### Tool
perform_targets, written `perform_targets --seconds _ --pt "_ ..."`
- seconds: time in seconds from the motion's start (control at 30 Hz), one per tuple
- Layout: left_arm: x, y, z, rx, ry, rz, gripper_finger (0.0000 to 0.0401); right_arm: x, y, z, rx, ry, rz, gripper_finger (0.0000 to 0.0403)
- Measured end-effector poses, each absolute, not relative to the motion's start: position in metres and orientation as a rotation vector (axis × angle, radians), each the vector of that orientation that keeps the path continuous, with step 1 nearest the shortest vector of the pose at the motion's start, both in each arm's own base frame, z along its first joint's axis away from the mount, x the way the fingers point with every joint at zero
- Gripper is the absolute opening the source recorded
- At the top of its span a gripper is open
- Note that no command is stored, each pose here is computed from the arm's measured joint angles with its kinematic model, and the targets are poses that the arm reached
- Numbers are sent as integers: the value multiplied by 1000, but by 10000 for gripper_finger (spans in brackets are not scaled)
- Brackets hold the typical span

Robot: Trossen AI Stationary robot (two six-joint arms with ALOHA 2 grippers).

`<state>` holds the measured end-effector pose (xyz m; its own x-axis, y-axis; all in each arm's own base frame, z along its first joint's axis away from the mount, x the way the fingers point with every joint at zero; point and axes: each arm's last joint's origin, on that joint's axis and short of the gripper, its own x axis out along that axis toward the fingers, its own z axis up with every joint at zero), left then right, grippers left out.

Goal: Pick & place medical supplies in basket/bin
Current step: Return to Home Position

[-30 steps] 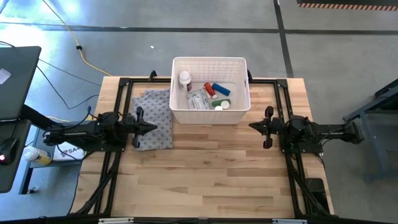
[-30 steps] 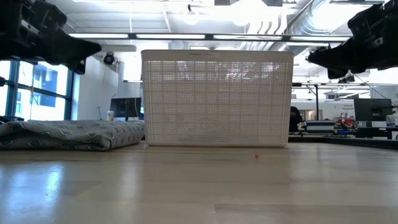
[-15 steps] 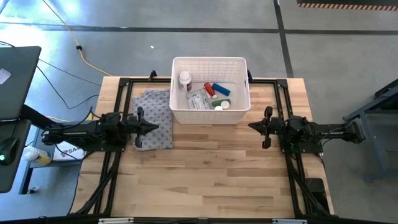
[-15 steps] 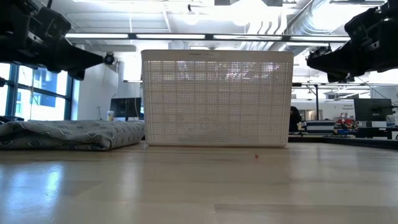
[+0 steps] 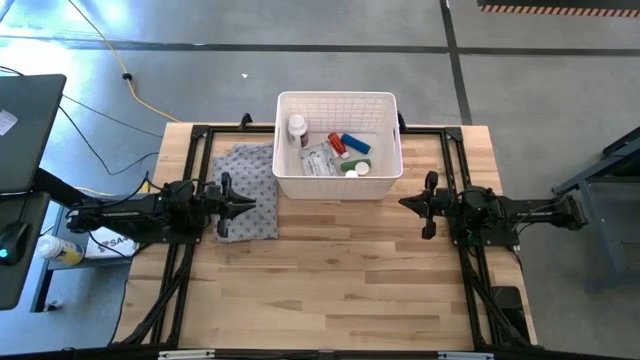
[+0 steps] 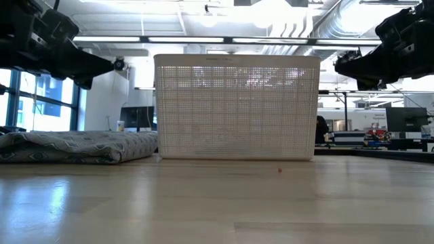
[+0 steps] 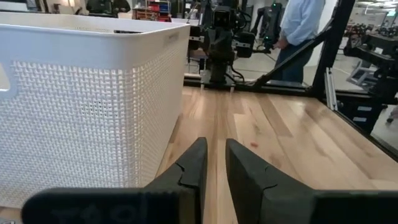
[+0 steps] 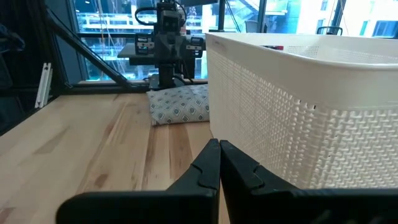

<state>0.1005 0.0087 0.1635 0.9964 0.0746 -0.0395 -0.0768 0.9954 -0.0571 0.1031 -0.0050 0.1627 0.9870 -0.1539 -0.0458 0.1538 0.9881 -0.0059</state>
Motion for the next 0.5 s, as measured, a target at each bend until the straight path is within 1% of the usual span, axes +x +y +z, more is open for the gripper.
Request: perform_targets --seconds 0.5 --pt "101 9 163 -60 38 77 88 103 -5 163 -3 45 -154 0"
